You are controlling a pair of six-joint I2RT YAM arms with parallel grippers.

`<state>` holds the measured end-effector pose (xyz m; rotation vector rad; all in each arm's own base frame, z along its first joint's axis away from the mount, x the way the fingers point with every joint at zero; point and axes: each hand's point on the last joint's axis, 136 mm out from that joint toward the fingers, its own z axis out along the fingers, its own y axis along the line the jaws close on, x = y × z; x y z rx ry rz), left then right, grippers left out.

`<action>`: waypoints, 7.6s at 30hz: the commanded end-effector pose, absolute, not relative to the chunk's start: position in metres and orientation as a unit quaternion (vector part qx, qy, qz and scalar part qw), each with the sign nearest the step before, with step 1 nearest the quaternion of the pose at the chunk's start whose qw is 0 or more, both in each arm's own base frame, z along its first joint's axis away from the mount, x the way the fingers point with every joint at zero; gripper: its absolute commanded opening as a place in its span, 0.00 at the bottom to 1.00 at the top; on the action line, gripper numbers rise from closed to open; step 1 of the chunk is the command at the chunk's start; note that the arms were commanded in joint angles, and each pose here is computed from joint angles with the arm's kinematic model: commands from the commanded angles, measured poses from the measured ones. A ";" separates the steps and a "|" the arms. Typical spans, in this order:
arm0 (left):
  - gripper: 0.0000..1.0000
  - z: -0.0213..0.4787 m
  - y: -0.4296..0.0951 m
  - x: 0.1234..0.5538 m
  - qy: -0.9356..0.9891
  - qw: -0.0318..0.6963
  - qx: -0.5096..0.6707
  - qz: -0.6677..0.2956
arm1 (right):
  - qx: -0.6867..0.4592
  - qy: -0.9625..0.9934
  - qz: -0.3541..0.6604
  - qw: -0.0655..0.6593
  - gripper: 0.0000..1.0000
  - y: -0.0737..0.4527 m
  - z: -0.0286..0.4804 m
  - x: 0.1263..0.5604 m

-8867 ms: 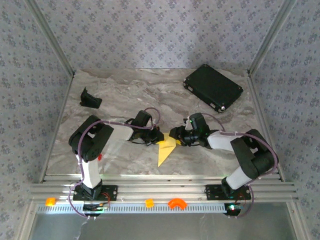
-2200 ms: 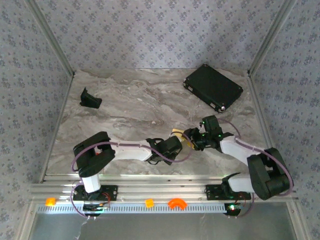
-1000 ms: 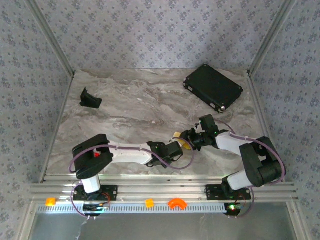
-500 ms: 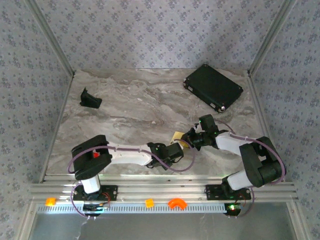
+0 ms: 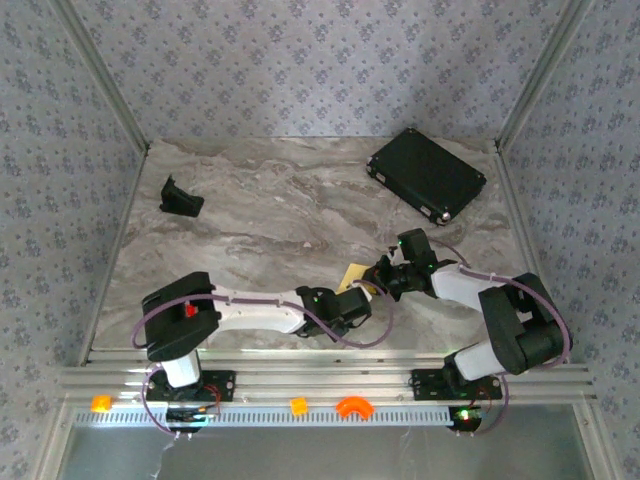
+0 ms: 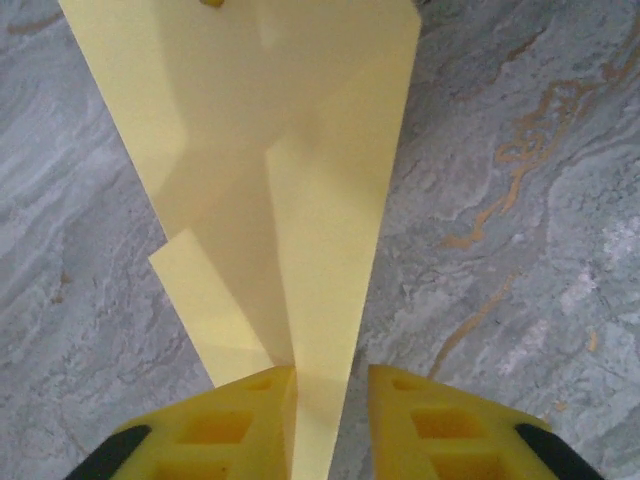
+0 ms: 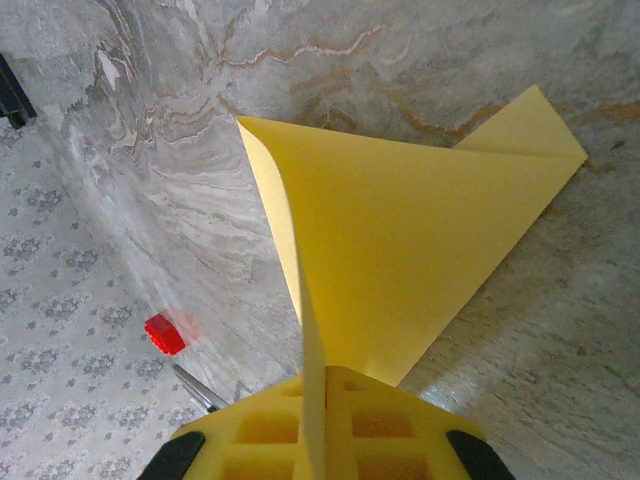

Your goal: Fold a paper plane with a square sheet of paper (pick it up from the middle)

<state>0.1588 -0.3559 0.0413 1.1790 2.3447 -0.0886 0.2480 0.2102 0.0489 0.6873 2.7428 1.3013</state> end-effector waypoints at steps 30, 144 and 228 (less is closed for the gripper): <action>0.16 0.033 -0.347 0.162 0.859 0.262 0.440 0.024 | 0.220 0.878 0.425 0.009 0.03 0.214 0.049 0.248; 0.00 0.010 -0.364 0.176 0.891 -0.029 0.130 -0.434 | 0.123 0.844 0.511 0.108 0.05 0.210 0.049 0.250; 0.35 0.050 -0.374 0.181 0.891 -0.003 0.102 -0.442 | 0.101 0.932 0.348 0.014 0.03 0.212 -0.020 0.238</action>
